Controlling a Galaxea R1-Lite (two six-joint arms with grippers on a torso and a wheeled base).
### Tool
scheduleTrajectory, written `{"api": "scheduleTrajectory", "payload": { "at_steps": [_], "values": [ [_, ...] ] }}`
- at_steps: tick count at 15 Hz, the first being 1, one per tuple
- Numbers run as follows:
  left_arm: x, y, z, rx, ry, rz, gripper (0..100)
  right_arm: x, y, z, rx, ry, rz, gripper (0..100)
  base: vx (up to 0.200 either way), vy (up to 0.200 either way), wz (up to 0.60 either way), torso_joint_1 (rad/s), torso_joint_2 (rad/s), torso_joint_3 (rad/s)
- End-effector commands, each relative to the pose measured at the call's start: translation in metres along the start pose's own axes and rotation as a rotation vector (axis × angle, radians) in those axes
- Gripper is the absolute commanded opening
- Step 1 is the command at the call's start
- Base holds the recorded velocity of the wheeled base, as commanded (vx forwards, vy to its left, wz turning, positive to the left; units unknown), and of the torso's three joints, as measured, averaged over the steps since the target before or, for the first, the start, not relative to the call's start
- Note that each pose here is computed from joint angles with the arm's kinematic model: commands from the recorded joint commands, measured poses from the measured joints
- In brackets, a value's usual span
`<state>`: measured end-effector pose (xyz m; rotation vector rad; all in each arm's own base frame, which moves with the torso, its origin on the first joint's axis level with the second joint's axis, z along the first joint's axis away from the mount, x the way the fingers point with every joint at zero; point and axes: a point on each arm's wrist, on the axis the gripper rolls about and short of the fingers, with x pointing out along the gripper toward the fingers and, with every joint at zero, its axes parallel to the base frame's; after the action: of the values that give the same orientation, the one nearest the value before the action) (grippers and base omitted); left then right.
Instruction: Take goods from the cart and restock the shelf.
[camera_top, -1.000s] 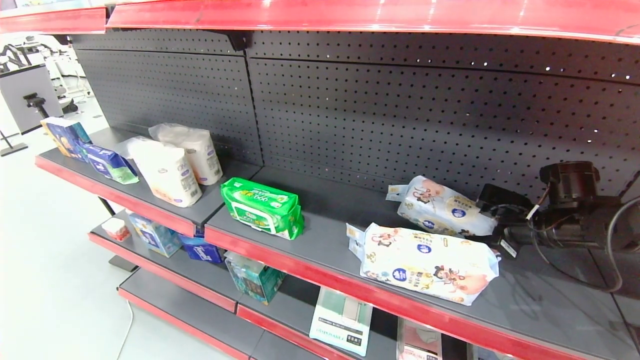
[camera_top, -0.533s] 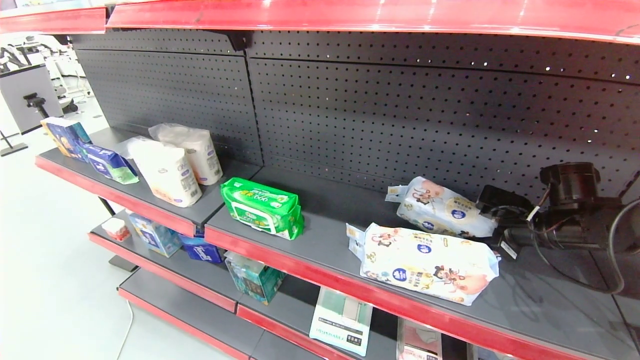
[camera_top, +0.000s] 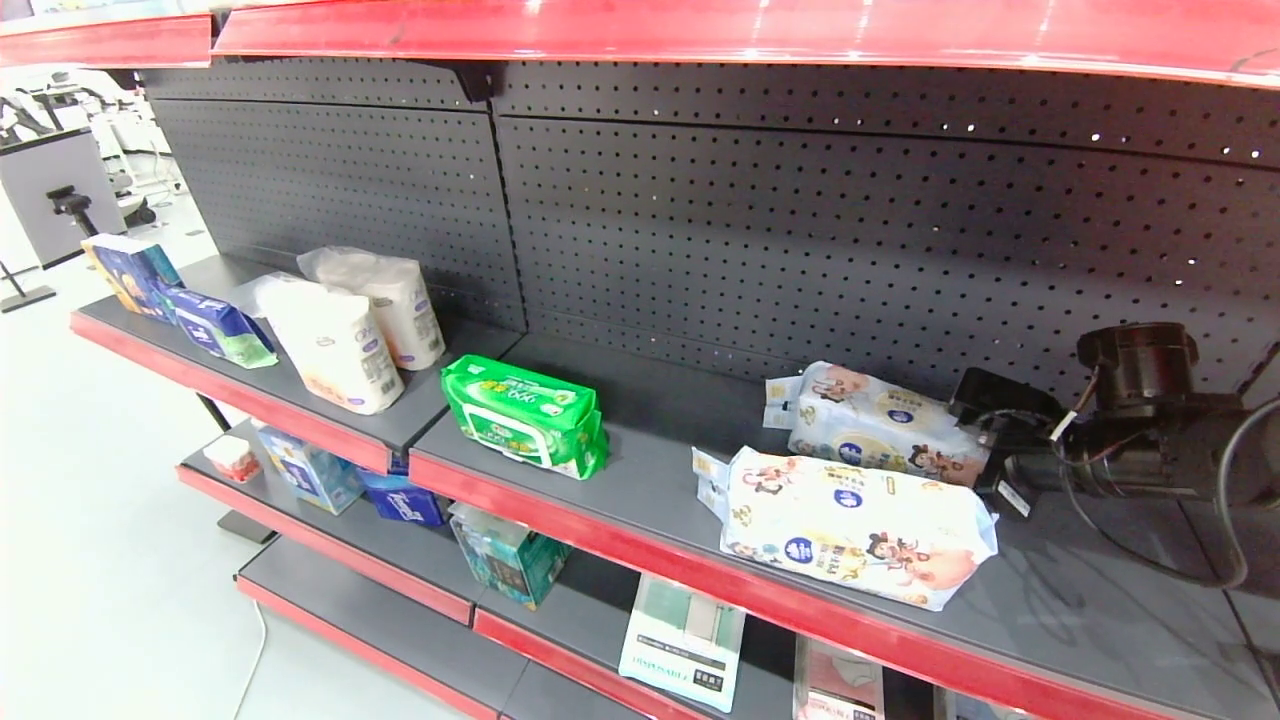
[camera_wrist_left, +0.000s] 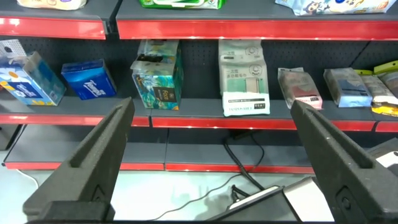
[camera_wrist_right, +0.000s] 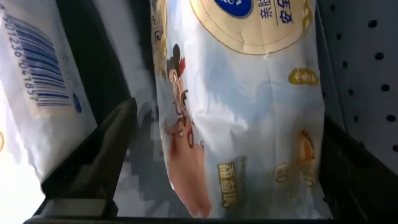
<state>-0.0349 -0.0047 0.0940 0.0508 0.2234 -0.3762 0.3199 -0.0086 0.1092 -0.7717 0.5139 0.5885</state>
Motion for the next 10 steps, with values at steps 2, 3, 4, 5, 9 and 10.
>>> {"api": "scheduleTrajectory", "payload": {
  "at_steps": [2,3,4,5,9,10],
  "values": [
    [0.000,0.000,0.000,-0.001,0.002,0.000,100,-0.008,-0.005,0.002,-0.001,-0.003,-0.034,100,0.000,0.000,0.00,0.000,0.00,0.000],
    [0.000,0.000,0.000,-0.001,0.002,0.000,100,-0.009,-0.005,0.002,0.000,-0.002,-0.037,100,0.000,0.000,0.00,0.000,0.00,0.000],
    [0.000,0.000,0.000,-0.001,0.002,0.000,100,-0.012,-0.009,-0.004,0.011,0.037,-0.072,100,0.000,0.000,0.00,0.000,0.00,0.000],
    [0.000,0.000,0.000,-0.001,0.003,0.000,100,-0.015,-0.010,-0.006,0.016,0.048,-0.085,100,0.000,0.000,0.00,0.000,0.00,0.000],
    [0.000,0.000,0.000,-0.001,0.002,0.000,100,-0.020,-0.015,-0.012,0.031,0.094,-0.129,100,0.000,0.000,0.00,0.000,0.00,0.000],
    [0.000,0.000,0.000,-0.001,0.003,0.000,100,-0.020,-0.016,-0.012,0.034,0.096,-0.133,100,0.000,0.000,0.00,0.000,0.00,0.000]
  ]
}}
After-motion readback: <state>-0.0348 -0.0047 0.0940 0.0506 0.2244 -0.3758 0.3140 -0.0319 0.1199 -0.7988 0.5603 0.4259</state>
